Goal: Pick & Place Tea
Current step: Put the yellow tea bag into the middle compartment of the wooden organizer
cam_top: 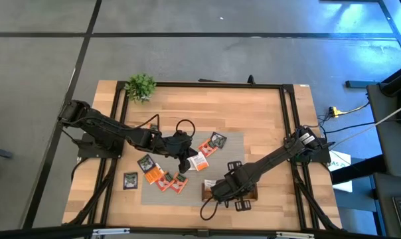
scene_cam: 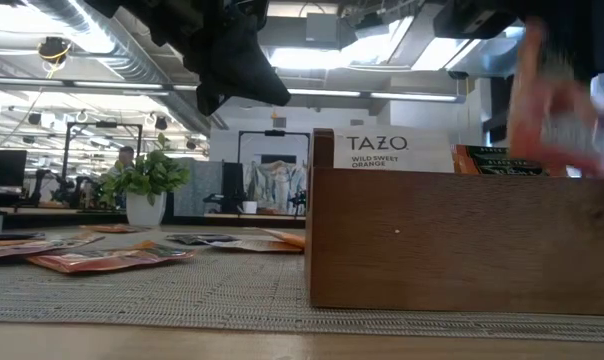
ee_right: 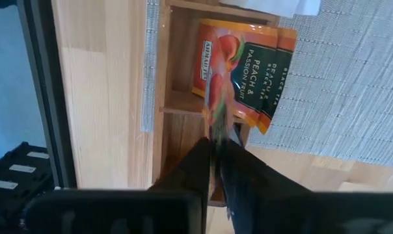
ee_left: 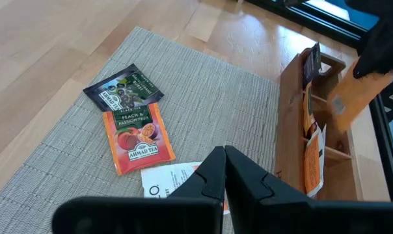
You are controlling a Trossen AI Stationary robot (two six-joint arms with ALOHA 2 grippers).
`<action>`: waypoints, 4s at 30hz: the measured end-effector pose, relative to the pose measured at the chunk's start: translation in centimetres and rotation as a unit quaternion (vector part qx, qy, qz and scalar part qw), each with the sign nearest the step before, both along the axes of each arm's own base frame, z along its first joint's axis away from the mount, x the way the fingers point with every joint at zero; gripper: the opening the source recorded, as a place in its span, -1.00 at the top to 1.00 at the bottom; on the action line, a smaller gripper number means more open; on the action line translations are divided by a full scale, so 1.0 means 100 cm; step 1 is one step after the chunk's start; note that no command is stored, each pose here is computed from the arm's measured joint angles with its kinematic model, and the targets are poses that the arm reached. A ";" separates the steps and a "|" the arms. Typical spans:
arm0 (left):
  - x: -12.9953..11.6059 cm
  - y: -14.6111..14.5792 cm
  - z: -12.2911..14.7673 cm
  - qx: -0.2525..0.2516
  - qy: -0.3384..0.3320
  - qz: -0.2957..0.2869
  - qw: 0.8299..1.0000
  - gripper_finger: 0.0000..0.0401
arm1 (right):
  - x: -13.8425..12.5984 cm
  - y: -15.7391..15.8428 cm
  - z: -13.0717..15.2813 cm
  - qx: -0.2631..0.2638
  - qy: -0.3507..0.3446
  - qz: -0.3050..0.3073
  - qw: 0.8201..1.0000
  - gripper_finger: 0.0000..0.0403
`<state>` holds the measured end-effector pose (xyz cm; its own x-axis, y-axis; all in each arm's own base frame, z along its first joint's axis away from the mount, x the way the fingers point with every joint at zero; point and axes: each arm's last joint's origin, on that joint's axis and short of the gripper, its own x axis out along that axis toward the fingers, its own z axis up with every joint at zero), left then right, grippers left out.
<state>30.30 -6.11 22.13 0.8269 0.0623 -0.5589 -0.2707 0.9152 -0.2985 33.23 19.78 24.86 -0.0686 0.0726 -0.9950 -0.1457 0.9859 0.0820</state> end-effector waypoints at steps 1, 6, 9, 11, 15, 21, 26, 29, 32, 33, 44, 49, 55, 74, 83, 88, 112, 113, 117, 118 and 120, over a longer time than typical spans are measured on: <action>0.000 0.000 0.000 0.000 0.000 0.000 1.000 0.98 | 0.000 0.000 0.000 -0.002 0.000 -0.004 1.000 0.76; 0.000 0.000 0.000 0.000 0.000 0.000 1.000 0.98 | 0.000 -0.001 0.000 -0.012 -0.006 -0.004 1.000 0.69; 0.000 0.000 0.000 0.000 0.000 0.000 1.000 0.98 | 0.001 -0.003 0.000 -0.013 -0.006 -0.007 1.000 0.66; 0.000 0.000 0.000 0.000 0.000 0.000 1.000 0.98 | 0.002 -0.005 0.000 -0.019 -0.005 -0.011 1.000 0.65; 0.000 0.000 0.000 0.000 0.000 0.000 1.000 0.98 | 0.000 -0.012 0.010 -0.033 -0.025 -0.024 0.999 0.65; 0.000 0.000 0.000 -0.001 0.000 0.000 1.000 0.98 | -0.016 -0.024 0.049 -0.012 -0.077 -0.006 0.997 0.71; 0.001 0.000 -0.001 0.000 0.000 0.000 1.000 0.98 | -0.023 -0.038 0.073 0.012 -0.131 -0.018 0.991 0.78; 0.002 0.001 -0.003 0.005 0.002 0.010 1.000 0.98 | -0.019 -0.049 0.067 0.029 -0.166 -0.036 0.985 0.81; 0.005 0.005 -0.008 0.011 0.012 0.019 1.000 0.98 | -0.016 -0.069 0.048 0.050 -0.171 -0.041 0.983 0.86; 0.006 0.007 -0.010 0.010 0.013 0.022 1.000 0.98 | -0.016 -0.079 0.042 0.054 -0.167 -0.052 0.983 0.87; 0.023 0.036 -0.056 -0.001 0.095 0.013 0.995 0.99 | -0.019 -0.196 0.002 0.117 -0.296 -0.241 0.917 0.92; 0.032 0.053 -0.075 0.006 0.105 -0.015 0.994 0.99 | -0.018 -0.216 -0.035 0.153 -0.336 -0.277 0.887 0.80; 0.040 0.066 -0.085 -0.020 0.086 -0.038 0.995 0.99 | -0.031 -0.240 -0.062 0.166 -0.321 -0.378 0.852 0.48; 0.043 0.069 -0.100 -0.030 0.098 -0.028 0.994 0.99 | -0.025 -0.228 -0.092 0.186 -0.325 -0.423 0.825 -0.07; 0.045 0.067 -0.109 -0.037 0.108 -0.026 0.993 0.99 | -0.019 -0.227 -0.118 0.191 -0.287 -0.440 0.829 -0.01; 0.045 0.067 -0.109 -0.040 0.108 -0.024 0.993 0.99 | -0.017 -0.227 -0.125 0.203 -0.276 -0.444 0.828 0.00; 0.045 0.068 -0.110 -0.035 0.109 -0.018 0.993 0.98 | -0.015 -0.226 -0.123 0.237 -0.267 -0.465 0.810 0.91; 0.044 0.068 -0.109 -0.036 0.109 -0.019 0.993 0.98 | -0.015 -0.226 -0.123 0.236 -0.268 -0.463 0.811 0.95; 0.042 0.069 -0.105 -0.028 0.113 -0.023 0.993 0.98 | -0.014 -0.227 -0.124 0.226 -0.275 -0.458 0.814 0.96; 0.041 0.069 -0.101 -0.025 0.111 -0.025 0.993 0.98 | -0.015 -0.227 -0.123 0.224 -0.277 -0.458 0.815 0.96; 0.039 0.071 -0.093 -0.019 0.104 -0.027 0.994 0.98 | -0.015 -0.227 -0.120 0.223 -0.281 -0.454 0.816 0.98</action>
